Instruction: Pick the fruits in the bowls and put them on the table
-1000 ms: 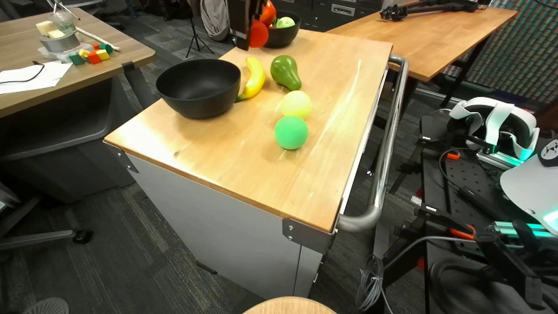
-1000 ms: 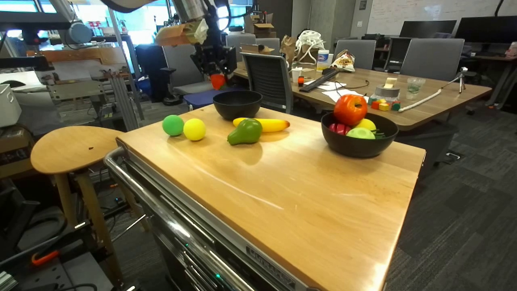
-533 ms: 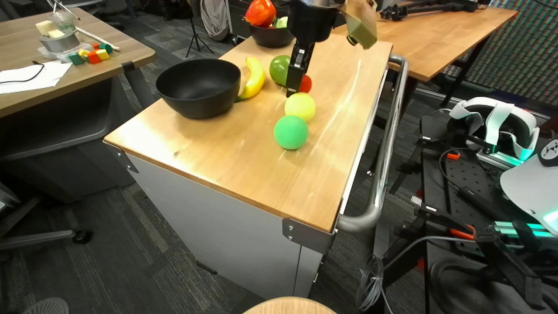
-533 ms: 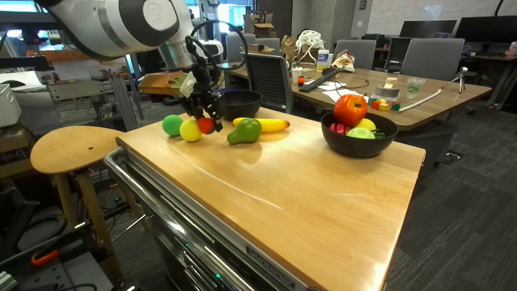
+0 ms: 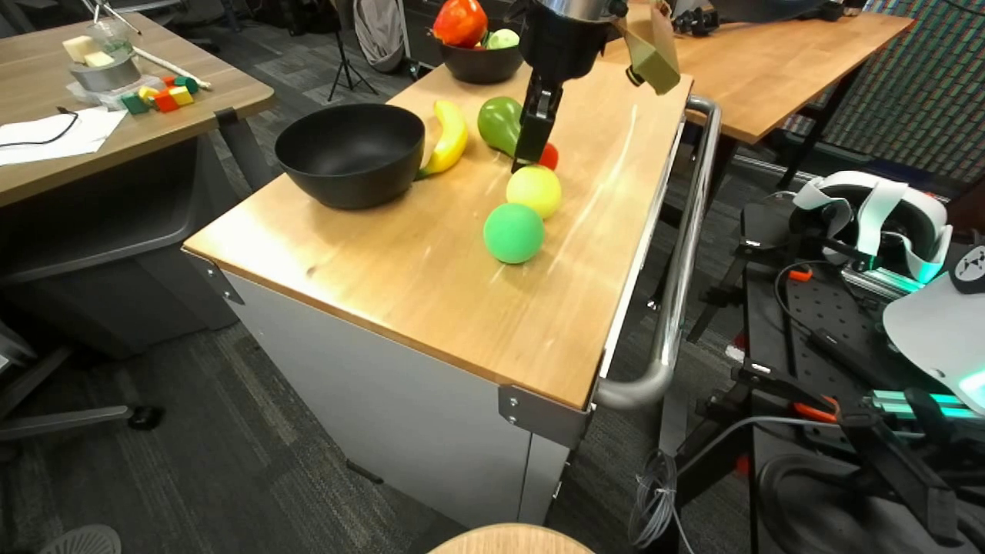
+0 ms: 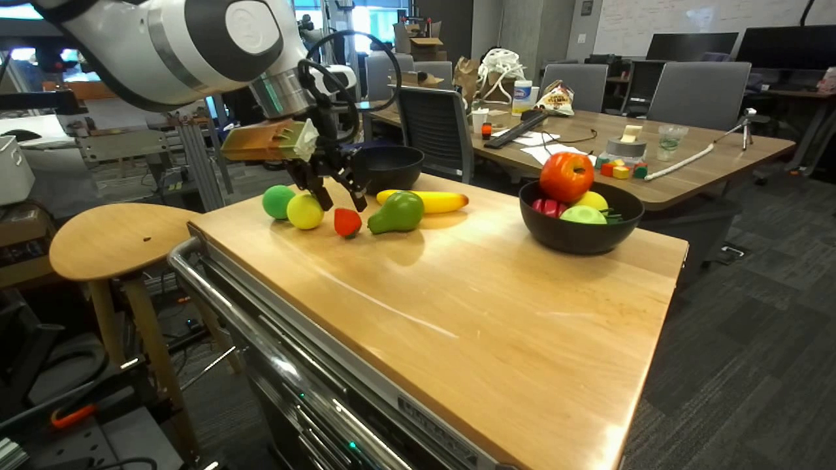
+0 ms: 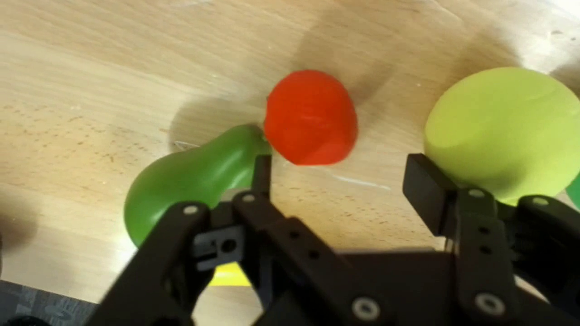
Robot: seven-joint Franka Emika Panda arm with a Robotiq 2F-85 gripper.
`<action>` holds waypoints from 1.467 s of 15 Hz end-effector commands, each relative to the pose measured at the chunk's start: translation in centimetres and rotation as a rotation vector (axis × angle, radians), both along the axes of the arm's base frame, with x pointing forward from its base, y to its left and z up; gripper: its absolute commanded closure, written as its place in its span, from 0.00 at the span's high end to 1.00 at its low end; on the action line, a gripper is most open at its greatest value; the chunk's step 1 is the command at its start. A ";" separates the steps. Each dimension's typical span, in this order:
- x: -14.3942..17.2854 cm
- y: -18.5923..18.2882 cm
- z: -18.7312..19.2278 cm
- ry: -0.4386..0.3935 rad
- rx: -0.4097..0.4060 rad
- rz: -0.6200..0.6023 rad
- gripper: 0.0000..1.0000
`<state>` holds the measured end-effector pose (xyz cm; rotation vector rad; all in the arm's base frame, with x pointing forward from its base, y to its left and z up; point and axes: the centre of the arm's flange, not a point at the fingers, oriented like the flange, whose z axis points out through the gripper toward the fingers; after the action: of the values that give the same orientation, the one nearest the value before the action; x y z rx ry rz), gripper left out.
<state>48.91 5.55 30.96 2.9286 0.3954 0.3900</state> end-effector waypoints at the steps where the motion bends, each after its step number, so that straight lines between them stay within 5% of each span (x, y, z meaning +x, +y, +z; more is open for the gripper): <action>1: -0.6 0.4 2.7 -0.050 0.006 0.022 1.00; 4: 0.8 -0.4 8.8 -0.081 0.165 0.008 1.00; 8: 3.2 -2.5 13.2 -0.022 0.366 -0.055 1.00; 9: 1.1 1.1 9.1 -0.037 0.280 -0.047 1.00; 16: 1.6 2.7 8.6 0.000 0.244 -0.029 1.00; 18: 3.6 3.1 11.1 0.012 0.285 -0.095 1.00; 22: 8.4 -2.4 18.0 -0.039 0.384 -0.300 1.00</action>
<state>53.04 6.92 44.20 3.2494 0.0890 0.4718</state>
